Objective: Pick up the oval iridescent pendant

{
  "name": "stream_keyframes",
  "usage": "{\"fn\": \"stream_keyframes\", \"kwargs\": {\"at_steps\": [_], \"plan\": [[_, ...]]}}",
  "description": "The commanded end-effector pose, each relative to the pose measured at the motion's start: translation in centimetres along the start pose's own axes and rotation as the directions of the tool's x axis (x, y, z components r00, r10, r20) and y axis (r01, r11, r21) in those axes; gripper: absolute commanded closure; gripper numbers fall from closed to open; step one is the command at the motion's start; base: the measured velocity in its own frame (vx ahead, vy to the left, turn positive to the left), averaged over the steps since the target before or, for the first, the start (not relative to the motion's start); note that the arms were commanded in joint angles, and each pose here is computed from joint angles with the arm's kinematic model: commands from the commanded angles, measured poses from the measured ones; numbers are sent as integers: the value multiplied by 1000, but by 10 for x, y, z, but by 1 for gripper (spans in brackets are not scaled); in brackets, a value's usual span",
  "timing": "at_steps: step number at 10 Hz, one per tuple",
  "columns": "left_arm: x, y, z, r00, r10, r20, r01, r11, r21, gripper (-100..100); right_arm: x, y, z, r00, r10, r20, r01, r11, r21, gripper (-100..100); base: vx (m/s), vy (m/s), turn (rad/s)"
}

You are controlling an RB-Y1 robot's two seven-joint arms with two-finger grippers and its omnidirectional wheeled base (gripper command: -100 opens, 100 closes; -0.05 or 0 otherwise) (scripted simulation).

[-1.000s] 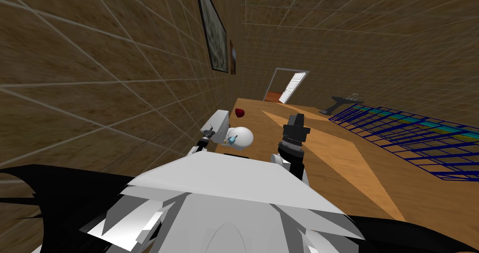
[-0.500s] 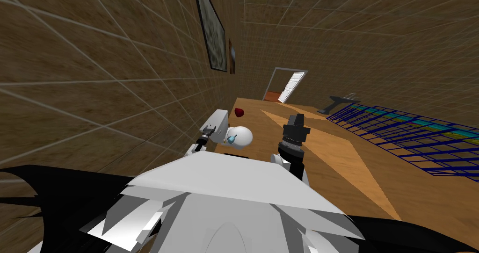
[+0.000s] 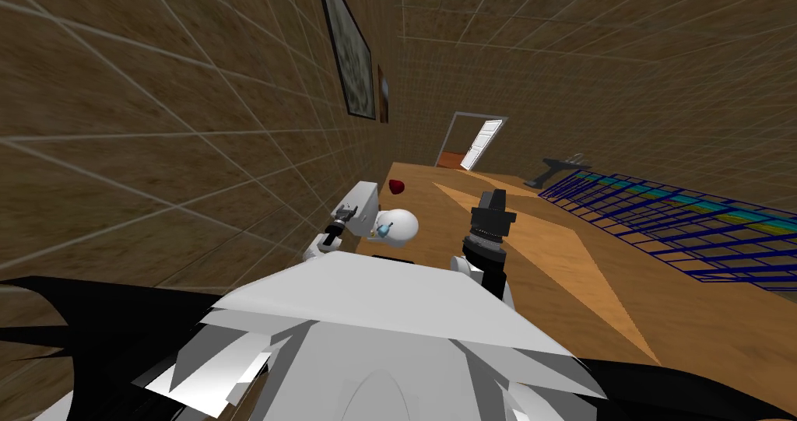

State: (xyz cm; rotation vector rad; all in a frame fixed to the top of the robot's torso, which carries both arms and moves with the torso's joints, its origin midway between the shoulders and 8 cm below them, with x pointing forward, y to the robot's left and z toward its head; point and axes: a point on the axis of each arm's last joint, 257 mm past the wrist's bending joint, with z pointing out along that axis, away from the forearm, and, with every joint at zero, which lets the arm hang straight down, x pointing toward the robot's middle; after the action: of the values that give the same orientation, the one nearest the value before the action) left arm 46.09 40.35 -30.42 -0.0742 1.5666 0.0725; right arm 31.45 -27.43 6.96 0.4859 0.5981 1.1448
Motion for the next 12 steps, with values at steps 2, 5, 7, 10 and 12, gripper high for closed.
{"fn": "stream_keyframes", "kwargs": {"at_steps": [2,5,7,10,12], "plan": [[-11,8,13,1000,1,-3,-1,1000,-11,-100,0,0,0,1000,0,0,0,1000,0,0,-30,-26,-30],[-8,8,10,1000,0,-2,0,1000,-9,-100,0,0,0,1000,0,0,0,1000,0,0,-5,-4,-1],[-8,8,10,1000,0,-2,0,1000,-9,100,0,0,0,1000,0,0,0,1000,0,0,0,0,0],[-8,8,10,1000,-1,-2,1,1000,-9,100,0,0,0,1000,0,0,0,1000,0,0,0,0,0],[-8,8,10,1000,-1,-2,1,1000,-9,100,0,0,0,1000,0,0,0,1000,0,0,0,0,0]]}}
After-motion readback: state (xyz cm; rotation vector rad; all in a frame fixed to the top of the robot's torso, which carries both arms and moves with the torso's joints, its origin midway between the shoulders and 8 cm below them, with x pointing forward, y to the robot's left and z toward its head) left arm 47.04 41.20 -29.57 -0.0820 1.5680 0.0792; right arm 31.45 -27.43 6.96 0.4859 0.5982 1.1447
